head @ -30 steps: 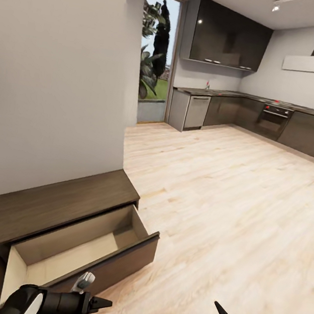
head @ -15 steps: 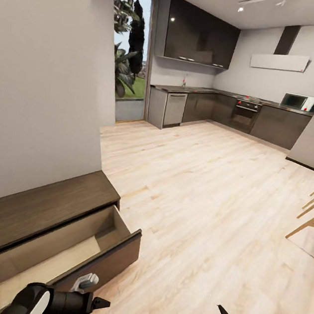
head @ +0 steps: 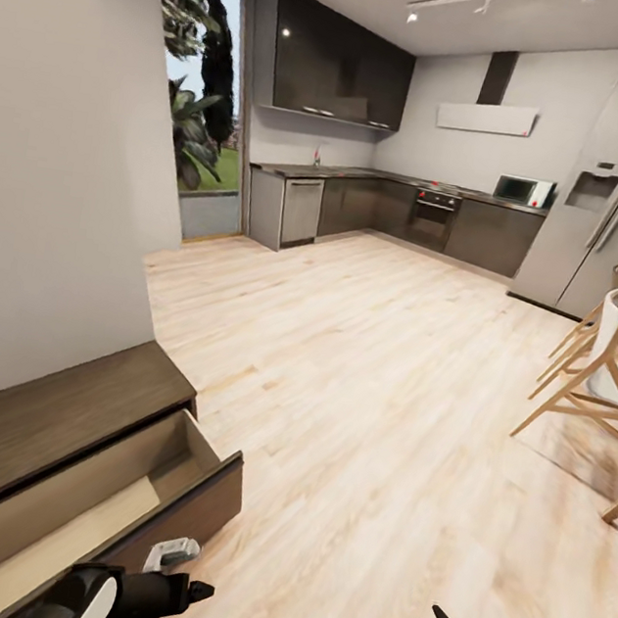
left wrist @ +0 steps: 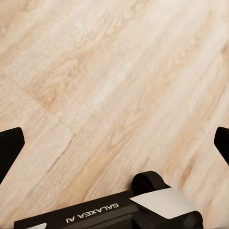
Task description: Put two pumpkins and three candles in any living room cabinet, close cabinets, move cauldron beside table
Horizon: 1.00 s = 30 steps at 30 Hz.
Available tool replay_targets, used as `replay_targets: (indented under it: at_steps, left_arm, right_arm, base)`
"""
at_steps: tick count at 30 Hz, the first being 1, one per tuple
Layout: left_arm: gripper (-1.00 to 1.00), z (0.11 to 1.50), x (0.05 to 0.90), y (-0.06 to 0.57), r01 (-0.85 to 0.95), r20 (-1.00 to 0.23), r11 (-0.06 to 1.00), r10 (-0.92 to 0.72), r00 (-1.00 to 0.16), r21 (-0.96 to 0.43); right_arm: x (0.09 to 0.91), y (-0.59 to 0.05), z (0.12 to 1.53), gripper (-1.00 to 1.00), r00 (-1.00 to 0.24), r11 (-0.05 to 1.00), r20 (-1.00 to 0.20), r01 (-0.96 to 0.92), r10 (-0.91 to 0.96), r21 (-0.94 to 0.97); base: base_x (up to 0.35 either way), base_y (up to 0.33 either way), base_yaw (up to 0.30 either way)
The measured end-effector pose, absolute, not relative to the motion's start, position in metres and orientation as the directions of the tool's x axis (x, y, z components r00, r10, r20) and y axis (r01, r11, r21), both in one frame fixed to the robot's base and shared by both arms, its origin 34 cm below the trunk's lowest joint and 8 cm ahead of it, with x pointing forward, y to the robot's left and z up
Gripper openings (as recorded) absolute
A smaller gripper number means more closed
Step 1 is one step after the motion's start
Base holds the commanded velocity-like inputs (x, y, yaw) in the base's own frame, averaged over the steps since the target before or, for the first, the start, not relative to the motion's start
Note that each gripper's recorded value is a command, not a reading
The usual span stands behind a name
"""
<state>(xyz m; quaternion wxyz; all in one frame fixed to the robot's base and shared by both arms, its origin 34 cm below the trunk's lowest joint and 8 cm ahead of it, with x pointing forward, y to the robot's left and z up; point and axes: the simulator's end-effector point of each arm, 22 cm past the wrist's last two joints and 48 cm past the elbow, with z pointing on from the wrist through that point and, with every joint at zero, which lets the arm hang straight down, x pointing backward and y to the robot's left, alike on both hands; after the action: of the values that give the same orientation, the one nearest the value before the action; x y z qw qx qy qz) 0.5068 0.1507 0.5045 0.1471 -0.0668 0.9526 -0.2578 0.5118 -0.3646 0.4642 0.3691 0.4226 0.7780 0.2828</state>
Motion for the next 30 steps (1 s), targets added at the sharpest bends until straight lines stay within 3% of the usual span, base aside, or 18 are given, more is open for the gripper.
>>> replay_targets:
  at_steps: [8, 14, 21, 30]
  left_arm:
    - [1.00, 0.504, 0.514, 0.154, -0.039, -0.289, 0.865, -0.209, -0.934, -0.501]
    - [1.00, 0.485, 0.496, 0.154, -0.062, -0.249, 0.867, -0.210, -0.945, -0.495]
    - [1.00, 0.485, 0.495, 0.154, -0.066, -0.247, 0.865, -0.215, -0.945, -0.497]
    - [1.00, 0.488, 0.498, 0.154, -0.061, -0.256, 0.861, -0.216, -0.942, -0.504]
  right_arm:
    - [0.498, -0.386, 0.447, 1.00, -0.366, 0.510, -0.359, 0.539, 0.859, 0.670]
    - [0.489, -0.392, 0.439, 1.00, -0.372, 0.520, -0.365, 0.576, 0.854, 0.630]
    - [0.484, -0.390, 0.436, 1.00, -0.443, 0.603, -0.410, 0.548, 0.797, 0.580]
    - [0.480, -0.393, 0.432, 1.00, -0.452, 0.613, -0.414, 0.563, 0.790, 0.555]
  base:
    - [0.000, 0.000, -0.281]
    - [0.000, 0.000, -0.281]
    - [0.000, 0.000, -0.281]
    - [0.000, 0.000, -0.279]
